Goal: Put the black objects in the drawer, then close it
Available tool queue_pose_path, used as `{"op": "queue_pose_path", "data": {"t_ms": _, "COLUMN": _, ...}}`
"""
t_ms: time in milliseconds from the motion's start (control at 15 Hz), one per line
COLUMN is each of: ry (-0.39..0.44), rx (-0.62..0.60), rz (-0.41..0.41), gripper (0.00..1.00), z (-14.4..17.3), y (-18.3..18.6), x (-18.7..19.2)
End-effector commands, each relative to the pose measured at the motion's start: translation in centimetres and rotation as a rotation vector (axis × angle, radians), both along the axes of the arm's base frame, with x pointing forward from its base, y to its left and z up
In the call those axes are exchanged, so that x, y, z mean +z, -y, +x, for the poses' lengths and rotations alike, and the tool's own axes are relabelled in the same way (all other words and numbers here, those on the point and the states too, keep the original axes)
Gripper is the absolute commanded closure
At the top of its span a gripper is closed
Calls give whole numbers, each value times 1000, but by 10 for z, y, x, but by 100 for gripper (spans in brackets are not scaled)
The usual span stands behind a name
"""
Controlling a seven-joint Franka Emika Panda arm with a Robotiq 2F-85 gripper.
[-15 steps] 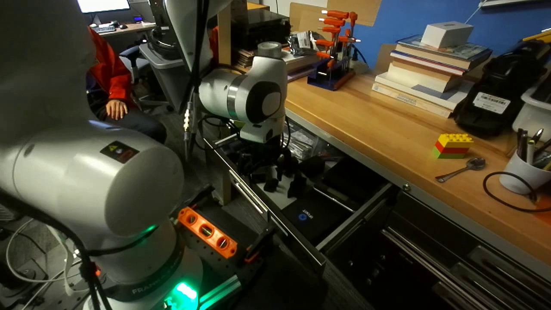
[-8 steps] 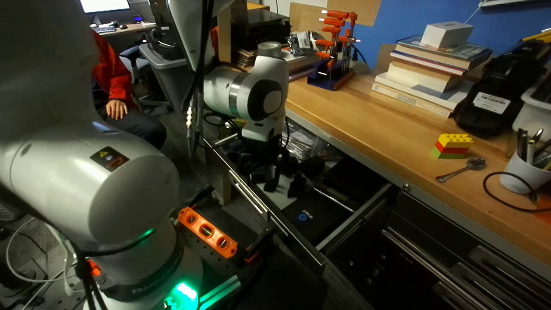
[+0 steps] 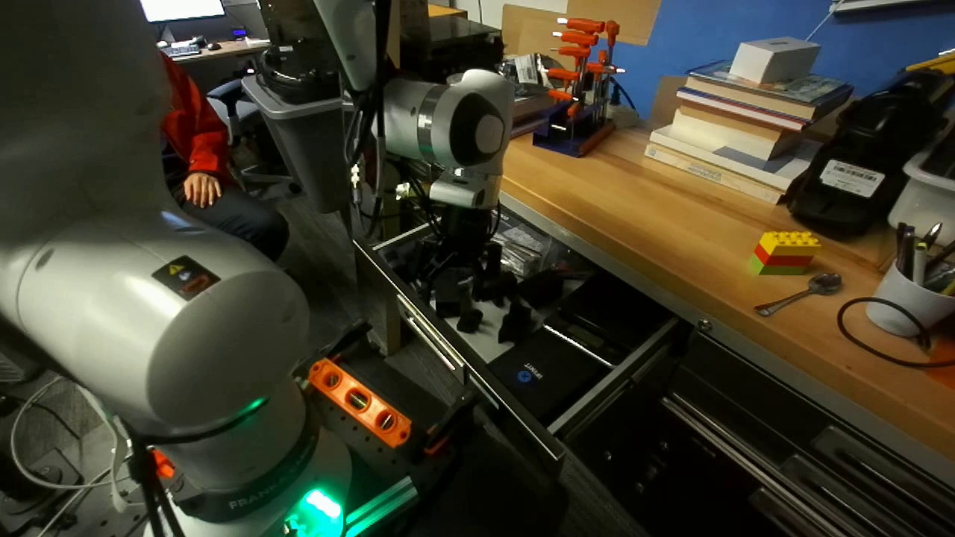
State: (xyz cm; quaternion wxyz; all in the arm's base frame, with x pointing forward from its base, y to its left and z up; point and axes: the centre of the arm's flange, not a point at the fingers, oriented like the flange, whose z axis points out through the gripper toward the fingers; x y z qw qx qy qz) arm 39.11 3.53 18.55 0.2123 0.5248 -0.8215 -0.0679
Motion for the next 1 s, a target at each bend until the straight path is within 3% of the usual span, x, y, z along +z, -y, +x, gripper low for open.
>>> {"op": "queue_pose_path", "data": {"t_ms": 0, "ry": -70, "rx": -28, "rz": 61, "gripper": 0, "z": -2, "y": 2, "x": -3}}
{"op": "queue_pose_path", "data": {"t_ms": 400, "ry": -111, "rx": -60, "rz": 186, "gripper": 0, "z": -21, "y": 13, "x": -41}}
{"op": "queue_pose_path", "data": {"t_ms": 600, "ry": -83, "rx": -49, "rz": 239, "gripper": 0, "z": -26, "y": 17, "x": -61}}
{"op": "queue_pose_path", "data": {"t_ms": 933, "ry": 174, "rx": 66, "rz": 225, "gripper": 0, "z": -22, "y": 17, "x": -73}}
